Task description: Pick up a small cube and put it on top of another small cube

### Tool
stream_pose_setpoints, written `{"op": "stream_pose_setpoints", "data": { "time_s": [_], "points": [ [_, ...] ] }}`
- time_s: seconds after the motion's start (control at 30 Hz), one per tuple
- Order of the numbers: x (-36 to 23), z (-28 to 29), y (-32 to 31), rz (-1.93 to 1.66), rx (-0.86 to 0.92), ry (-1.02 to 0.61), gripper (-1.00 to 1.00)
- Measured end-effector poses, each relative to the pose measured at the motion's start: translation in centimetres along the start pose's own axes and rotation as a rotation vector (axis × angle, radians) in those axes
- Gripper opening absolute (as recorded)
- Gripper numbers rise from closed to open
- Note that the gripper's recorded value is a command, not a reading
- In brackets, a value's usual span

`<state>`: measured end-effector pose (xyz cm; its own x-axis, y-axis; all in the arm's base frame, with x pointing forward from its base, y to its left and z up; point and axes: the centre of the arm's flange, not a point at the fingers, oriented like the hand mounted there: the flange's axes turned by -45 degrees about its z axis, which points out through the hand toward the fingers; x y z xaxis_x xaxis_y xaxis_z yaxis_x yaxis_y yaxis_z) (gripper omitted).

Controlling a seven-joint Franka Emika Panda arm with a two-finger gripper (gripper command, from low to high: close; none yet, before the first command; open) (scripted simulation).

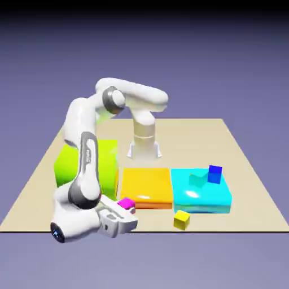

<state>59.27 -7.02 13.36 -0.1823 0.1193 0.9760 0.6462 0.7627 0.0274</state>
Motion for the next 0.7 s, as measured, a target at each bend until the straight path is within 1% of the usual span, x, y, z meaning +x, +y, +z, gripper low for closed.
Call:
{"op": "stream_pose_setpoints", "data": {
  "time_s": [0.23,0.43,0.47,0.6,0.63,0.7],
  "points": [
    [7.3,10.4,9.0,-0.04,0.191,0.006,-1.0],
    [12.7,20.6,12.8,-0.047,0.34,0.004,-1.0],
    [12.7,20.6,12.8,-0.047,0.34,0.004,-1.0],
    [11.0,25.0,11.4,-0.048,0.34,0.005,-1.0],
    [10.8,25.7,11.1,-0.047,0.341,0.004,1.0],
    [10.8,25.7,11.1,-0.047,0.339,0.005,1.0]
  ]
}}
